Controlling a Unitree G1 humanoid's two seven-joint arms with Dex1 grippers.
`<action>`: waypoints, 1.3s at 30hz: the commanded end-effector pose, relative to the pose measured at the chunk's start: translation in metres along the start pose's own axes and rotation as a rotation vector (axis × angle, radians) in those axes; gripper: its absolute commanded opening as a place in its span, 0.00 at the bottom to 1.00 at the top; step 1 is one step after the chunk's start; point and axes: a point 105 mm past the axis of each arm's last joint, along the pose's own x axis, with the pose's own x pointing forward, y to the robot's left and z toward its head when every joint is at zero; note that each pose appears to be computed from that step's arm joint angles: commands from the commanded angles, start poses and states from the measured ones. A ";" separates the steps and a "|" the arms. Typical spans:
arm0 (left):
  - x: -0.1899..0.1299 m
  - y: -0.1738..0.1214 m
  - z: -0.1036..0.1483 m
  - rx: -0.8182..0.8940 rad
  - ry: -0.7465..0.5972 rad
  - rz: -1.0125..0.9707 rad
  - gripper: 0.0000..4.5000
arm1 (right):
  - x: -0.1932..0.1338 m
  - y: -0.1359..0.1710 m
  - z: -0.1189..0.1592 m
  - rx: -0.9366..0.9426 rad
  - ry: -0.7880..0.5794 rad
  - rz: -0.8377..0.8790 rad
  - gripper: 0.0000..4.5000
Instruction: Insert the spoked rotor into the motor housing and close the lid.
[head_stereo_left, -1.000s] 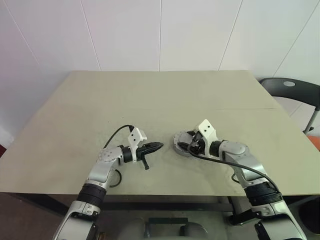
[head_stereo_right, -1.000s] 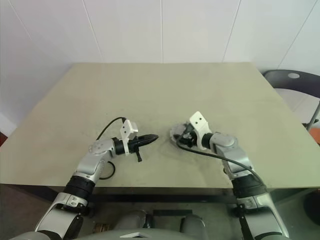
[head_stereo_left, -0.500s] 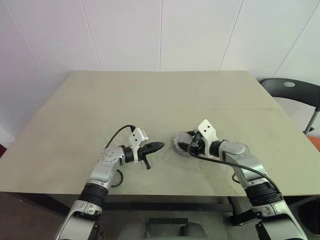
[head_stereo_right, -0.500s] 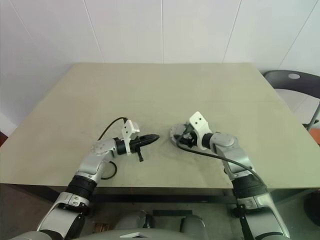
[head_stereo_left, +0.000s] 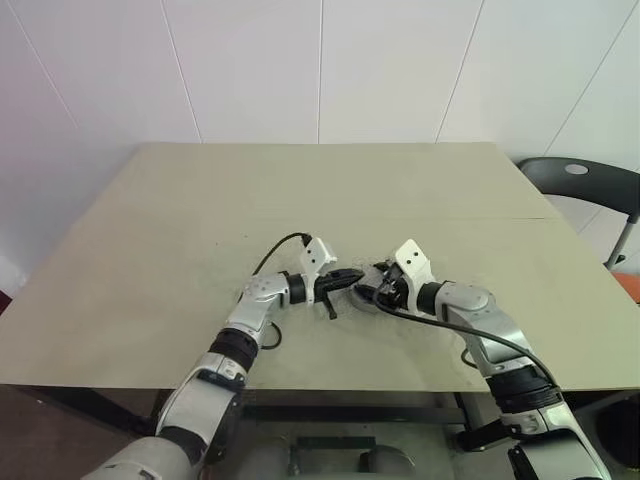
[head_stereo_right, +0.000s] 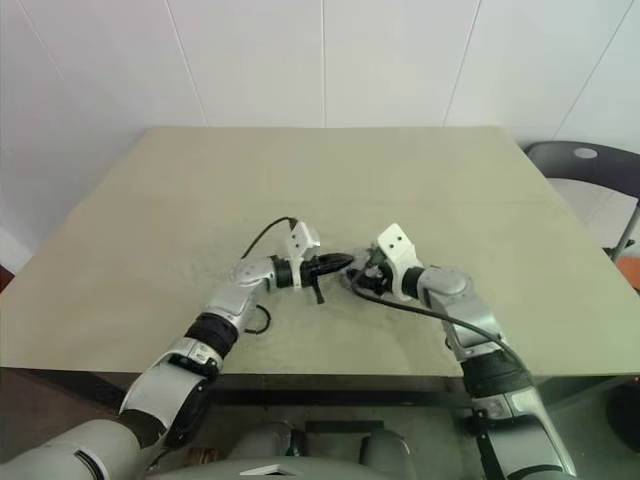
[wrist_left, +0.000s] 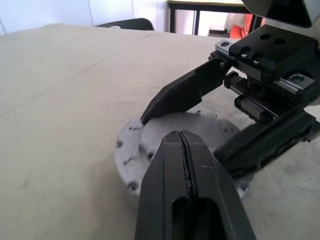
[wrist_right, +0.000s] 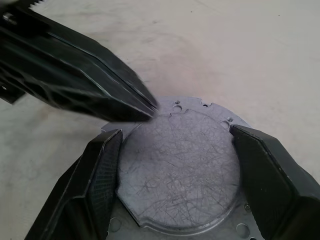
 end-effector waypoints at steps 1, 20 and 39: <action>0.010 0.005 0.008 0.121 0.015 0.025 0.00 | 0.005 0.015 -0.036 0.057 0.128 0.025 0.68; 0.011 -0.011 -0.012 0.154 0.100 -0.080 0.00 | -0.003 0.003 -0.018 0.074 0.054 0.019 0.99; 0.003 -0.011 -0.017 0.130 0.086 -0.061 0.00 | -0.018 -0.018 -0.002 0.055 -0.048 0.002 0.99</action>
